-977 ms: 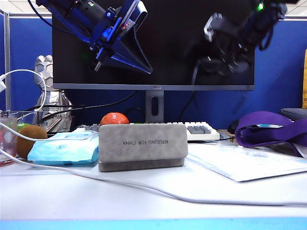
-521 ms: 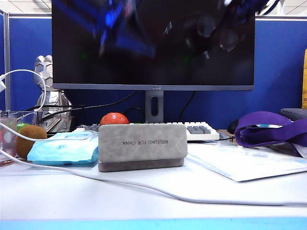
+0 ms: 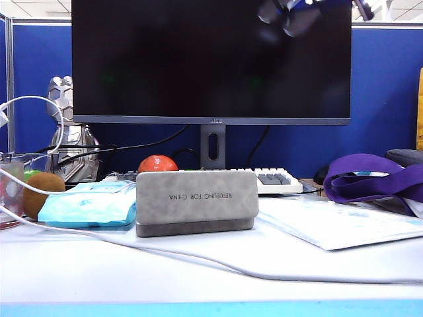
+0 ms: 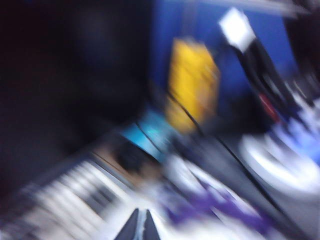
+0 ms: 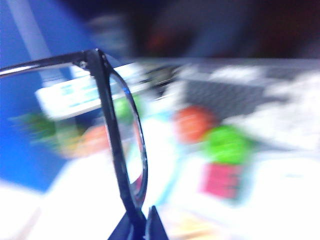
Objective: Pick up the glasses, fold the temples of the glasses, place the glasses into the glasses case, and finally close the glasses case.
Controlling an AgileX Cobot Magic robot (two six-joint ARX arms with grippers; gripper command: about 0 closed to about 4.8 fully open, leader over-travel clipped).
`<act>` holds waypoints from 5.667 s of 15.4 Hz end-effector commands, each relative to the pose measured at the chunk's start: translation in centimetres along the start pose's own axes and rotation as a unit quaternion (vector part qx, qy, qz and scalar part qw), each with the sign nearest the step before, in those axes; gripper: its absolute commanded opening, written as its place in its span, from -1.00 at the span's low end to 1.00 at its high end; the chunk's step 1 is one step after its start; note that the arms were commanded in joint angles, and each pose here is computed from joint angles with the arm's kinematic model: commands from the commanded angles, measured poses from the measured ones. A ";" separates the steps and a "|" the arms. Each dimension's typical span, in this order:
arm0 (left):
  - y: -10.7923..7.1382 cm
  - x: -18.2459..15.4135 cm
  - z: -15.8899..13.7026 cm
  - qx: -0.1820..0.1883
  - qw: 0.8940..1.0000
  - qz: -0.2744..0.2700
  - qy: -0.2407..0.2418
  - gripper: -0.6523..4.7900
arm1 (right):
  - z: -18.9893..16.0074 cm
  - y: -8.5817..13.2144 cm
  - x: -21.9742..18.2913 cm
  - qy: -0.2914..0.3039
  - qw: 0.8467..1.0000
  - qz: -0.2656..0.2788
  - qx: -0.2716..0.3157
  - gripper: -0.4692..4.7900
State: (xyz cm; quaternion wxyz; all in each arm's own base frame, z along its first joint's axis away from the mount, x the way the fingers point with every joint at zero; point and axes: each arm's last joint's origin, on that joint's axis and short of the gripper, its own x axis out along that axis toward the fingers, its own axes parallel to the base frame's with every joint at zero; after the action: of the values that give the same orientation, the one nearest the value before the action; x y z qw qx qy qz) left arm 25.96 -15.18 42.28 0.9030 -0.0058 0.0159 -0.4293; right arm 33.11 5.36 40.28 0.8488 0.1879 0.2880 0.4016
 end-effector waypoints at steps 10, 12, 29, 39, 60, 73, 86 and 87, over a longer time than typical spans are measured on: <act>-0.3 0.7 2.3 0.097 0.980 -0.094 -0.146 -0.78 | -0.2 1.7 -0.2 0.057 0.979 0.189 0.059 -0.82; -0.2 0.8 2.7 0.105 0.975 -0.092 -0.173 -0.78 | -0.4 2.2 0.2 0.066 0.974 0.209 0.055 -0.82; -2.2 2.7 0.9 0.078 0.960 -0.241 -0.120 -0.78 | -1.2 4.2 2.0 0.106 0.958 0.258 0.058 -0.82; -2.3 4.1 -0.7 0.079 0.963 -0.243 -0.087 -0.78 | -0.7 4.9 1.5 0.116 0.940 0.318 0.052 -0.82; -3.1 0.1 3.9 0.150 0.964 -0.076 -0.205 -0.78 | 2.7 4.7 1.3 -0.094 0.975 0.114 0.166 -0.82; -4.3 -1.0 4.5 0.169 0.949 -0.161 -0.212 -0.78 | 3.6 5.5 1.1 -0.132 0.955 0.141 0.227 -0.82; -4.3 -0.6 4.1 0.157 0.957 -0.144 -0.197 -0.78 | 2.9 8.7 2.5 -0.030 0.954 0.266 0.138 -0.82; -4.3 -0.6 4.2 0.157 0.957 -0.143 -0.197 -0.78 | 2.9 8.7 2.5 -0.027 0.953 0.267 0.138 -0.82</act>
State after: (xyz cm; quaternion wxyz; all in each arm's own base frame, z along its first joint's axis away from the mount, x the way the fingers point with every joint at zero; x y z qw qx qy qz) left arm 22.41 -17.52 46.37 0.8024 0.0518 -0.2270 -0.5495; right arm 31.55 12.28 45.99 0.6869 0.3976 0.2660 0.5471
